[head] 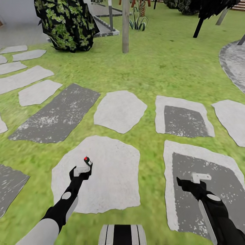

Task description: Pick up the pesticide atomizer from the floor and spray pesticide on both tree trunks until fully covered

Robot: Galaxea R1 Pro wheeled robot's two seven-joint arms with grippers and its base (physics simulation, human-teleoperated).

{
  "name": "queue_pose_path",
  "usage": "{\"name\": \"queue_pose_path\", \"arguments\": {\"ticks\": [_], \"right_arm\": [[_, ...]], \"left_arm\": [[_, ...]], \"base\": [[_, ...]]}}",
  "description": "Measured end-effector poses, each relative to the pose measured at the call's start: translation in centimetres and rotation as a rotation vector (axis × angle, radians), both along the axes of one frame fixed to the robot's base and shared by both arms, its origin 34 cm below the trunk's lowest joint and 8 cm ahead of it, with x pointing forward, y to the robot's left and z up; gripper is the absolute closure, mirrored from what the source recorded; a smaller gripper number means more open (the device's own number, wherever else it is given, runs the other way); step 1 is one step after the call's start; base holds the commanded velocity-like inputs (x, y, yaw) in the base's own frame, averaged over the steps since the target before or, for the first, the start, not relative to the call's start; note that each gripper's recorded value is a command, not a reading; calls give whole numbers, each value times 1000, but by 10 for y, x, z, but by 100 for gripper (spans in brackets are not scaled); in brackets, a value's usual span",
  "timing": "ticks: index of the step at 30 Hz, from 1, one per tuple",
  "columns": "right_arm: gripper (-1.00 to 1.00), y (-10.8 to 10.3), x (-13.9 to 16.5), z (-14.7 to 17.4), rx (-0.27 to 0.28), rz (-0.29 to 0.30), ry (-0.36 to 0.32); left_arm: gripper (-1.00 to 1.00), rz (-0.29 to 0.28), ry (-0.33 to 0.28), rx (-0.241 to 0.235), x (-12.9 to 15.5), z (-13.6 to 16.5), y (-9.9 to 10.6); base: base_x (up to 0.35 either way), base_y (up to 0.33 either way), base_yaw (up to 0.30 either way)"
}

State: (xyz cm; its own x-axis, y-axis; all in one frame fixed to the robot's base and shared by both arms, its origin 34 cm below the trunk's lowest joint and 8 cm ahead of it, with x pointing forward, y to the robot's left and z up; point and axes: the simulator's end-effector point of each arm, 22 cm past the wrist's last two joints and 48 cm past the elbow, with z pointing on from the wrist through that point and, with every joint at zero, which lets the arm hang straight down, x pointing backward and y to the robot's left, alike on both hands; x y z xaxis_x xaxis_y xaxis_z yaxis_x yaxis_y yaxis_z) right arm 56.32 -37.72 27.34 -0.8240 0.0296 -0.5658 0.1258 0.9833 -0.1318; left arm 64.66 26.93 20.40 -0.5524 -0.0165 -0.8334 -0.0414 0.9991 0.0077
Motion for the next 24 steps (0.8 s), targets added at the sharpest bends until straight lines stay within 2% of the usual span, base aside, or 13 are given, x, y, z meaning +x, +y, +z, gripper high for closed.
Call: {"name": "queue_pose_path", "arguments": {"ticks": [7,16,24], "right_arm": [[-100,1,-8,-17,1,2,32],[-100,1,-7,-17,0,4,30],[-100,1,-7,-17,0,4,29]], "left_arm": [[-100,0,34,0,-11,-20,0],[-100,1,35,0,-11,-20,0],[-100,3,34,0,-11,-20,1]], "base": [[0,0,0],[4,0,0],[221,0,0]]}}
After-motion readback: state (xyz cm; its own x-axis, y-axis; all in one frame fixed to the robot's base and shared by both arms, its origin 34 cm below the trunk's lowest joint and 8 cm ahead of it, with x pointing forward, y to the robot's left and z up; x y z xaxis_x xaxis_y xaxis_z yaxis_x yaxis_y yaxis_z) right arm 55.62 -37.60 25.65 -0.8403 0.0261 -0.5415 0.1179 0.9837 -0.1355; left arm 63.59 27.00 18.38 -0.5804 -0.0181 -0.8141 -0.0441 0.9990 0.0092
